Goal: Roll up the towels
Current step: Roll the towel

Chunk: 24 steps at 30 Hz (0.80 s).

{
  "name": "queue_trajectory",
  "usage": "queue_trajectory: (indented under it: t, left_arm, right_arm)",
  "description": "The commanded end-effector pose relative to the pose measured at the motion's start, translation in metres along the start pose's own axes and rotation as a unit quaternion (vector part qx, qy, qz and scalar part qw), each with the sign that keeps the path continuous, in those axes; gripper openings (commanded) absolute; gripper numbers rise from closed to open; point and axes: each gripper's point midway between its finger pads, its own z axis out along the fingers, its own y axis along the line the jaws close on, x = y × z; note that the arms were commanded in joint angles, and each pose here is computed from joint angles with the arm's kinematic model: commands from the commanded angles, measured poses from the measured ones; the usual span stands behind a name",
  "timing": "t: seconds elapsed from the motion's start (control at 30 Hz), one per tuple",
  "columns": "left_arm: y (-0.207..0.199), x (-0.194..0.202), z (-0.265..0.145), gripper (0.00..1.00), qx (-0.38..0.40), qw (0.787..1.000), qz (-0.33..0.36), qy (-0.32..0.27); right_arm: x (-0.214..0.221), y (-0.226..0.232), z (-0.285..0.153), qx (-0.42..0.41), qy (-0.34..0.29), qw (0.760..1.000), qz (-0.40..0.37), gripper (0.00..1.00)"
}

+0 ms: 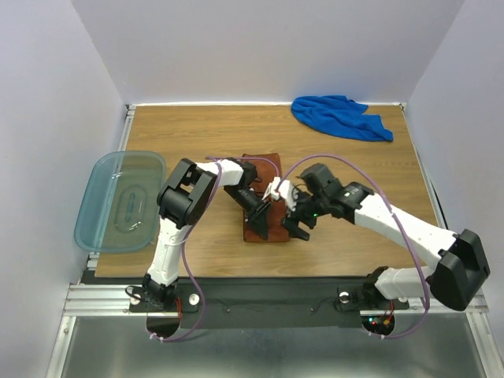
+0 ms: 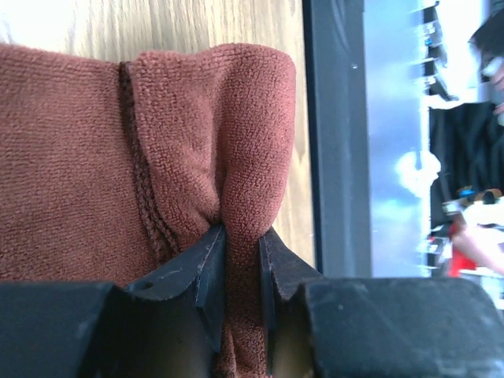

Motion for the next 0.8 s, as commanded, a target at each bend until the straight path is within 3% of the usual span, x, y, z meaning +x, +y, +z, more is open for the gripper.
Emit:
queue_trajectory:
  t: [0.0, 0.53, 0.7, 0.77]
  left_arm:
    - [0.043, 0.074, 0.002, 0.30, -0.058, 0.988, -0.062, 0.125]
    - [0.060, 0.072, -0.009, 0.31, -0.063, 0.989, -0.065, 0.115]
    - [0.061, 0.064, -0.014, 0.33, -0.069, 0.991, -0.056, 0.105]
    - [0.056, 0.057, -0.017, 0.36, -0.066, 0.992, -0.046, 0.100]
  right_arm:
    - [-0.026, -0.005, 0.027, 0.056, -0.013, 0.995, -0.077, 0.84]
    - [-0.012, 0.004, 0.113, 0.103, 0.022, 0.980, -0.169, 0.70]
    - [0.003, 0.014, 0.127, 0.075, 0.038, 0.986, -0.147, 0.36]
    - [0.011, 0.017, 0.129, 0.069, 0.045, 0.988, -0.129, 0.31]
